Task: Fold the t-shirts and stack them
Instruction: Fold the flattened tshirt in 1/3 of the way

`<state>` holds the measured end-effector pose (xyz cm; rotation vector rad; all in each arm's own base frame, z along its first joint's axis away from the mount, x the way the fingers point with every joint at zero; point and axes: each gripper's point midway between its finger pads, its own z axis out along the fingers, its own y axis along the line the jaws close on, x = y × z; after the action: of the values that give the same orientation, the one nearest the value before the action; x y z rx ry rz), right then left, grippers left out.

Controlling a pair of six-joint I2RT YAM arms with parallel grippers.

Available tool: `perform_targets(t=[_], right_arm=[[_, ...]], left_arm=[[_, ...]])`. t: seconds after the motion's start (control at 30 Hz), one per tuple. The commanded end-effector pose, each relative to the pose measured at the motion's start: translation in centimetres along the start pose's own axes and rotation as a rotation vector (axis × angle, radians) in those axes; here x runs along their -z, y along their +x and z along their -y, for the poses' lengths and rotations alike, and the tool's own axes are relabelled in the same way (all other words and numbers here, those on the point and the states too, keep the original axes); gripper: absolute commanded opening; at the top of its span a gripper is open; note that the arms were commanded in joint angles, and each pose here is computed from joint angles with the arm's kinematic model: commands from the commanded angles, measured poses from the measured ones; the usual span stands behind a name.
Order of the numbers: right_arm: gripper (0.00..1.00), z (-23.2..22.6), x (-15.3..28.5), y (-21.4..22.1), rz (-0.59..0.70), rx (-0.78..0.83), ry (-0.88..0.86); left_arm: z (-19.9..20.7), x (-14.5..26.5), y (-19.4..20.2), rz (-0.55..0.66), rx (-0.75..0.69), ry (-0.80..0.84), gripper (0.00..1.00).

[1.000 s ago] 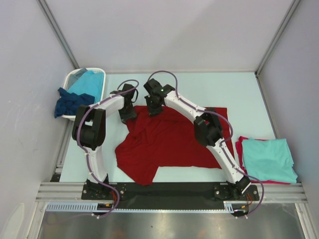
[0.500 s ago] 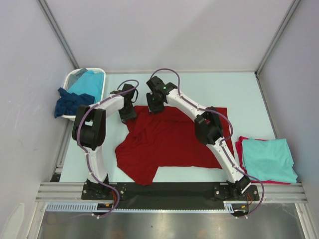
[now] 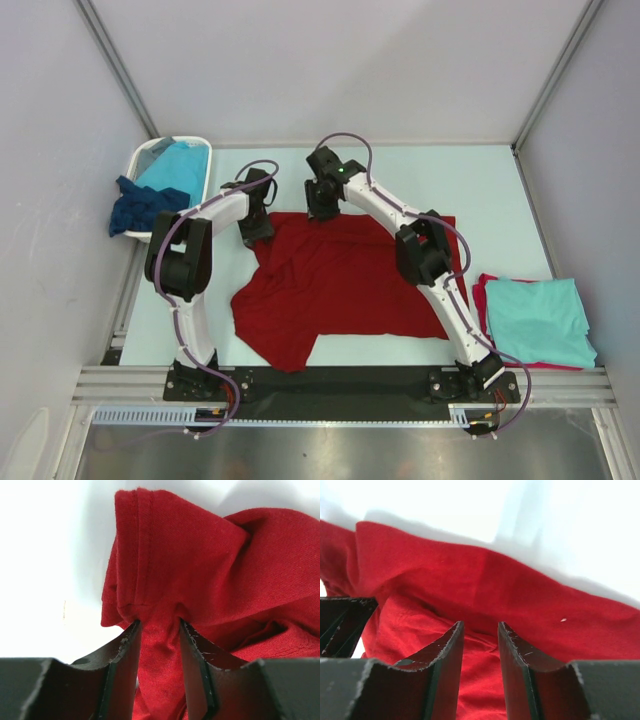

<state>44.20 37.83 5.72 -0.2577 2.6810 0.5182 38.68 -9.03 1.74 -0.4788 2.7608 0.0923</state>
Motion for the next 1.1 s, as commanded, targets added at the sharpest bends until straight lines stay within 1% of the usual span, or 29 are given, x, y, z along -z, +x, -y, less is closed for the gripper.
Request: perform_targets(t=[0.0, 0.1, 0.2, 0.23, 0.3, 0.4, 0.47, 0.53, 0.63, 0.67, 0.7, 0.8, 0.83, 1.07], right_arm=[[0.39, -1.9, -0.1, 0.7, -0.009, 0.035, -0.045], [0.39, -2.1, -0.3, 1.4, -0.023, 0.043, -0.048], [0.36, -2.2, -0.6, 2.3, -0.052, 0.048, -0.059], [0.31, -2.2, -0.7, 2.8, -0.066, 0.049, -0.058], [0.27, -2.1, -0.8, 3.4, -0.08, 0.054, -0.052], [0.13, -2.0, -0.8, 4.4, -0.098, 0.06, -0.041], [0.1, -1.6, -0.7, 4.8, -0.098, 0.059, -0.029], [0.03, -1.6, -0.4, 4.8, -0.089, 0.06, -0.027], [0.02, -1.7, 0.3, 5.4, -0.098, 0.061, -0.027], [0.02, -2.1, 1.2, 5.3, -0.084, 0.073, -0.029], [0.02, -1.8, 1.2, 6.1, -0.099, 0.074, -0.017], [0.05, -2.6, 2.4, 6.7, -0.089, 0.085, -0.023], [0.05, -2.2, 2.3, 7.6, -0.107, 0.086, -0.012], [0.06, -2.2, 3.7, 10.5, -0.134, 0.102, 0.003]], left_arm=[[-0.7, -0.4, -0.7, 0.017, 0.017, -0.018, 0.41], [-0.6, -0.4, -0.7, 0.017, 0.017, -0.016, 0.41], [-0.6, -0.4, -0.6, 0.013, 0.017, -0.015, 0.41], [-0.6, -0.3, -0.7, 0.016, 0.019, -0.013, 0.41], [-0.6, -0.3, -0.8, 0.018, 0.019, -0.014, 0.41], [-0.6, -0.3, -0.8, 0.017, 0.017, -0.012, 0.41], [-0.5, -0.3, -0.9, 0.019, 0.02, -0.01, 0.41], [-0.5, -0.3, -0.8, 0.015, 0.019, -0.01, 0.41], [-0.6, -0.3, -0.7, 0.016, 0.017, -0.013, 0.41], [-0.6, -0.2, -0.7, 0.018, 0.017, -0.014, 0.41], [-0.6, -0.3, -0.8, 0.019, 0.017, -0.015, 0.41], [-0.5, -0.2, -0.8, 0.018, 0.018, -0.008, 0.41], [-0.4, -0.2, -0.9, 0.017, 0.02, -0.007, 0.41], [-0.1, -0.2, -1.1, 0.016, 0.02, 0.001, 0.41]])
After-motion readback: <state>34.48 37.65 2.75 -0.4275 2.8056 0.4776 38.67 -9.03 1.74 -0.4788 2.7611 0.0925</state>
